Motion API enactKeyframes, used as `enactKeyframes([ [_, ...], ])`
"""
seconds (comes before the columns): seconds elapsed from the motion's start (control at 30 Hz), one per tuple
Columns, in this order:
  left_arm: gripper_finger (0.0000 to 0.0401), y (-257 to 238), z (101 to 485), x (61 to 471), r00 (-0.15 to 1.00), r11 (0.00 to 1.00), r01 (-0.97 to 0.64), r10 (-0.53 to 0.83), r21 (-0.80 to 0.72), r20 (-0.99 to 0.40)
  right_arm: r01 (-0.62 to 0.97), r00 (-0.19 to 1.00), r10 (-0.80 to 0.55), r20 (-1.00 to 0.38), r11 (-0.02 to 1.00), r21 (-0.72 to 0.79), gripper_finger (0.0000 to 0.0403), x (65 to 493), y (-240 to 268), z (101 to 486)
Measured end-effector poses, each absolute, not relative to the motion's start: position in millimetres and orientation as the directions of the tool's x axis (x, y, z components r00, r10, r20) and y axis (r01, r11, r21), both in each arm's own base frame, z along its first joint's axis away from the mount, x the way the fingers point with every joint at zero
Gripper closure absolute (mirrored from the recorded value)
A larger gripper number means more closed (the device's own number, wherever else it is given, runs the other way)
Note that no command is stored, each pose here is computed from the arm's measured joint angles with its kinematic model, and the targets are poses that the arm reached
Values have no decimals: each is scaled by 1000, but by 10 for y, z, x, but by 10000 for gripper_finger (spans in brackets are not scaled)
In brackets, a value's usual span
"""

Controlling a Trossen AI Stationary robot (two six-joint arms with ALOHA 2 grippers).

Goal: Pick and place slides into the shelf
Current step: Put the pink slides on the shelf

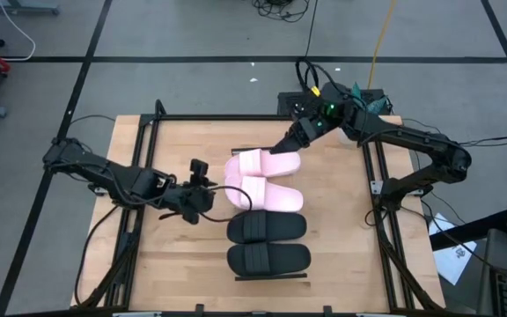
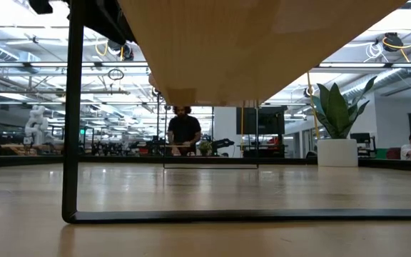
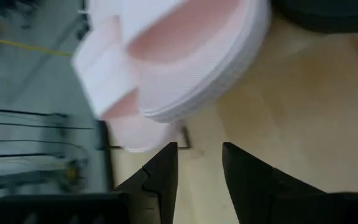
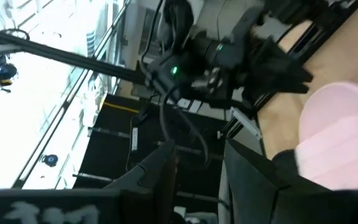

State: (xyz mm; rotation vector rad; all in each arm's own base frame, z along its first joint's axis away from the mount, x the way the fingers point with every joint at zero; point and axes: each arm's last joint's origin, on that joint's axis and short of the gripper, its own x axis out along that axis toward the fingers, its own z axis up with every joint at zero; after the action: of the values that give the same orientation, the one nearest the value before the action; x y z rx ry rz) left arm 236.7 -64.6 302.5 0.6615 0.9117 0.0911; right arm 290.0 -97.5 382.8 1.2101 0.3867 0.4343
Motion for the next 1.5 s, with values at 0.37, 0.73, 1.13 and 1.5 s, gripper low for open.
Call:
enactKeyframes([
  [0.37, 272, -748, 3039, 2345, 648, 703, 289, 355, 649, -673, -81, 905, 423, -57, 303, 950, 273, 2825, -1196, 3826],
  [0.73, 272, -835, 3115, 2410, 732, 576, 348, 327, 740, -598, -52, 926, 374, -61, 285, 957, 273, 2825, -1221, 3825],
  [1.13, 272, -880, 3109, 2407, 738, 533, 382, 317, 755, -597, 0, 972, 226, -70, 294, 956, 273, 2821, -1297, 3823],
  [1.5, 272, -930, 2889, 2569, 678, 446, 441, 403, 779, -614, -32, 981, 190, -26, 296, 955, 273, 2826, -1308, 3876],
])
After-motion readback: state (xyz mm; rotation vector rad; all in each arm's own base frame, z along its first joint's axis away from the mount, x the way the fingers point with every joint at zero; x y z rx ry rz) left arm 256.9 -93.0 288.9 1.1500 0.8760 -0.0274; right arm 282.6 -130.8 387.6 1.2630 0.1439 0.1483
